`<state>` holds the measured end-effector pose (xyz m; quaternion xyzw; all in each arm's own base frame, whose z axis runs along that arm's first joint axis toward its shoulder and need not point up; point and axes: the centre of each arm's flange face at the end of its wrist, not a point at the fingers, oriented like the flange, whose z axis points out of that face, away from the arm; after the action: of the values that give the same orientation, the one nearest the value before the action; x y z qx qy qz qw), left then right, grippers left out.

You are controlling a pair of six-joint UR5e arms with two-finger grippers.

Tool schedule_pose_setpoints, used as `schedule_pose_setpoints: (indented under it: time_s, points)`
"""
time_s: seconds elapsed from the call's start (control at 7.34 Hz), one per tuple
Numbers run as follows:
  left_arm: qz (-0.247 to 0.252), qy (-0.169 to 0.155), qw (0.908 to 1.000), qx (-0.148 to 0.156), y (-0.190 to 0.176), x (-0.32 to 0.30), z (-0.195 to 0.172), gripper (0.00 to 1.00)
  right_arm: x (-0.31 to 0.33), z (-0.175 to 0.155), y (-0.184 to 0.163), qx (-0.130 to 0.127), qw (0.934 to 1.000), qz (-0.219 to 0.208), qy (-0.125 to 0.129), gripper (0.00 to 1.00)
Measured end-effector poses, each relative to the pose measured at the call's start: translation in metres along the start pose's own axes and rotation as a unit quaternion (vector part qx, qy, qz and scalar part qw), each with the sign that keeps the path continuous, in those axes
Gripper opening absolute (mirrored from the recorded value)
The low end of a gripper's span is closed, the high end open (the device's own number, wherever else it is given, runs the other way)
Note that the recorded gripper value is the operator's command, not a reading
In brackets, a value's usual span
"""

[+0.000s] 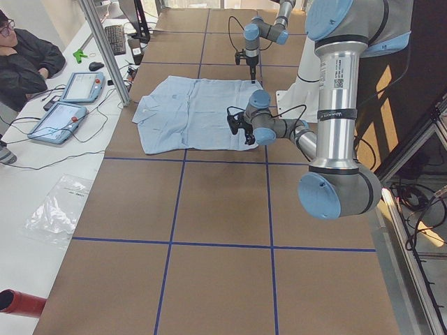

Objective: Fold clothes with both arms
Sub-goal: 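Close both grippers on the hem corners of the shirt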

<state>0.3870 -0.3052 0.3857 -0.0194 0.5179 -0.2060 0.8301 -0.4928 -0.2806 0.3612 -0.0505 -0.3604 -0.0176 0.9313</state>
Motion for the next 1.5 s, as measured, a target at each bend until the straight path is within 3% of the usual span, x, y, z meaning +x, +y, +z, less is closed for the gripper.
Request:
schedule_pose_setpoints:
  time_s: [0.27,0.82,1.09,1.36,1.5]
  points:
    - [0.0,0.001,1.0,0.0,0.0001,0.0005,0.0,0.99,0.0014,0.003,0.001,-0.002,1.0,0.002,0.003,0.95]
    - [0.0,0.001,1.0,0.0,0.0003,0.0015,-0.0001,0.99,-0.0012,0.0054,0.0045,-0.006,1.0,0.001,0.003,0.66]
    - [0.0,0.001,1.0,0.0,0.0003,0.0013,-0.0001,0.99,-0.0025,0.0055,0.0058,-0.007,1.0,0.0,0.003,0.57]
    - [0.0,0.001,1.0,0.0,0.0003,0.0014,-0.0001,0.99,-0.0025,0.0058,0.0064,-0.009,1.0,0.0,0.002,0.36]
    - [0.0,0.001,1.0,0.0,0.0003,0.0015,0.0,0.99,-0.0027,0.0056,0.007,-0.012,0.9999,0.0,0.001,0.31]
